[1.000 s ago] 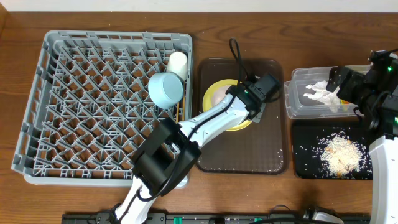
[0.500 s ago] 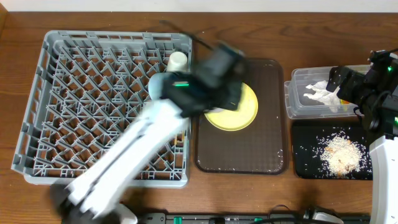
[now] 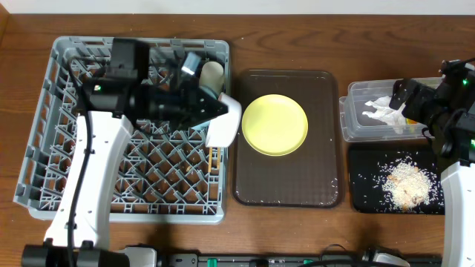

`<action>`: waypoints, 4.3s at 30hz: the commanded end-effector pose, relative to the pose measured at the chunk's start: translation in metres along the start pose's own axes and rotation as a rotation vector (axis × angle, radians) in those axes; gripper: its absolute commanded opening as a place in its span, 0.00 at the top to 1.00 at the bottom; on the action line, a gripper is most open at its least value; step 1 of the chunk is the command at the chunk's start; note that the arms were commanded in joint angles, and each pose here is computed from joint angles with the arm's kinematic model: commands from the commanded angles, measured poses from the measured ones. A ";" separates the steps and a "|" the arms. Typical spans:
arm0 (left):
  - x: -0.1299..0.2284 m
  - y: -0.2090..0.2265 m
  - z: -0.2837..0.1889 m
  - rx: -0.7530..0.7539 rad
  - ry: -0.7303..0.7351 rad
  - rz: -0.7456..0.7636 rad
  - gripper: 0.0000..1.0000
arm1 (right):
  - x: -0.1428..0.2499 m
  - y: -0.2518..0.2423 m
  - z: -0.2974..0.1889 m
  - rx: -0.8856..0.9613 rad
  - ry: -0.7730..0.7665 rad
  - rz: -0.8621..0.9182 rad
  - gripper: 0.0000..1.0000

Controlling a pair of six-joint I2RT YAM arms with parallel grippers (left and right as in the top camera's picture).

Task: Sort waste into correct bins and load items into the dishwasher rack
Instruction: 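Carry the pink bowl into the rack and set it down, then release the pink bowl and move the left gripper to the yellow plate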

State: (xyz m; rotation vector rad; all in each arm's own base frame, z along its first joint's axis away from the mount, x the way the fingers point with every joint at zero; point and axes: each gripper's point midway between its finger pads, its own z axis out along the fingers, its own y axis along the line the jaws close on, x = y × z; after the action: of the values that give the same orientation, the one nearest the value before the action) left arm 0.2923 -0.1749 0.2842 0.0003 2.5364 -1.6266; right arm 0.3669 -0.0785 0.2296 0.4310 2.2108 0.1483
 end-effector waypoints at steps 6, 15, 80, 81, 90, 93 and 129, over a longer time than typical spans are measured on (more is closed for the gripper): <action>-0.002 0.060 -0.021 0.214 -0.078 -0.115 0.94 | -0.007 0.001 -0.004 -0.005 -0.018 -0.011 0.01; 0.004 0.111 -0.025 0.288 -0.143 -0.245 0.94 | -0.007 0.001 -0.004 -0.005 -0.018 -0.011 0.01; -0.013 0.178 -0.026 0.000 -0.254 -0.393 0.47 | -0.007 0.001 -0.004 -0.004 -0.018 -0.011 0.01; -0.014 0.181 -0.028 -0.021 -0.266 -0.395 0.41 | -0.007 0.001 -0.004 -0.004 -0.018 -0.011 0.01; -0.046 0.168 -0.065 -0.202 -0.407 -0.281 0.22 | -0.007 0.001 -0.004 -0.005 -0.018 -0.011 0.01; -0.047 0.161 -0.084 -0.328 -0.474 -0.264 0.21 | -0.007 0.001 -0.004 -0.004 -0.018 -0.011 0.01; -0.005 0.148 0.229 -0.673 -0.192 0.406 0.94 | -0.007 0.001 -0.004 -0.005 -0.018 -0.011 0.01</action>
State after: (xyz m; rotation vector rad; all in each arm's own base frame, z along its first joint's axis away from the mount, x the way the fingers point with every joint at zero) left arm 0.3270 -0.3164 0.0660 0.2616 2.5769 -0.5898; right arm 0.3667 -0.0785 0.2295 0.4314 2.2115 0.1480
